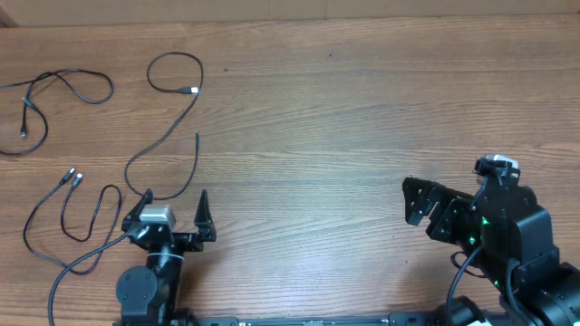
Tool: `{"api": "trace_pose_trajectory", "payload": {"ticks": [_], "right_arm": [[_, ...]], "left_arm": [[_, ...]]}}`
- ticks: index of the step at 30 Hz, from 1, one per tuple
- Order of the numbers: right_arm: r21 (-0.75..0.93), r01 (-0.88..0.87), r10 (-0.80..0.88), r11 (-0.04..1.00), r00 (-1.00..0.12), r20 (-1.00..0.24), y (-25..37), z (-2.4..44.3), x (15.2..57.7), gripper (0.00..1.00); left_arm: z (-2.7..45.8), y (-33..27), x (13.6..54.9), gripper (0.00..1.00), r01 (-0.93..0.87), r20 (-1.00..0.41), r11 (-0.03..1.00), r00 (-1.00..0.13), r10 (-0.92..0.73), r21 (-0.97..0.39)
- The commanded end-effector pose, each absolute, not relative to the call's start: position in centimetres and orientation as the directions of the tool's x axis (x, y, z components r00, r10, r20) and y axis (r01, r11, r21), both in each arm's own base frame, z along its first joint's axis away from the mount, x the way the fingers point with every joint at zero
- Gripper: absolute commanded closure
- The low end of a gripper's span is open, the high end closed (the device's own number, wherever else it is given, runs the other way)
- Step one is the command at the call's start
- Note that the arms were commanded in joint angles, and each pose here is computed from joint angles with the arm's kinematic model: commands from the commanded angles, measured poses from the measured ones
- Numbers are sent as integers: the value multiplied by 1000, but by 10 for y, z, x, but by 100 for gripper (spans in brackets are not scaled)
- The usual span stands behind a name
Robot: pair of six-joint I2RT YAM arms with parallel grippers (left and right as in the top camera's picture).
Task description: Untangle cables
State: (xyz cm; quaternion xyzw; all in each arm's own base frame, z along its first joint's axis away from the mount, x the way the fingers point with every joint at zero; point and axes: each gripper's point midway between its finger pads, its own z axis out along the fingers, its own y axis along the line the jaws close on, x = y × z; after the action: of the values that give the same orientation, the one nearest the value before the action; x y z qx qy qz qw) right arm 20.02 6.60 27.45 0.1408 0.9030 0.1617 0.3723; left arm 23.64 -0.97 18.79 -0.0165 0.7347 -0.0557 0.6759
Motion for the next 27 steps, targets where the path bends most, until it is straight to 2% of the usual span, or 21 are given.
{"api": "trace_pose_trajectory", "payload": {"ticks": [1,6,27], "right_arm": [[405,130,382,905,-666,-641,65,283,201,0],[405,130,382,905,-666,-641,65,283,201,0],[405,130,382,905,-666,-641,65,283,201,0]], "left_arm": [[171,-6,241,0,34,-993,996,-90,-77,-80],[155,-6,243,1,33,-991,996,-112,-79,-83],[157,-5,246,0,27,-991,993,-75,-112,-114]]}}
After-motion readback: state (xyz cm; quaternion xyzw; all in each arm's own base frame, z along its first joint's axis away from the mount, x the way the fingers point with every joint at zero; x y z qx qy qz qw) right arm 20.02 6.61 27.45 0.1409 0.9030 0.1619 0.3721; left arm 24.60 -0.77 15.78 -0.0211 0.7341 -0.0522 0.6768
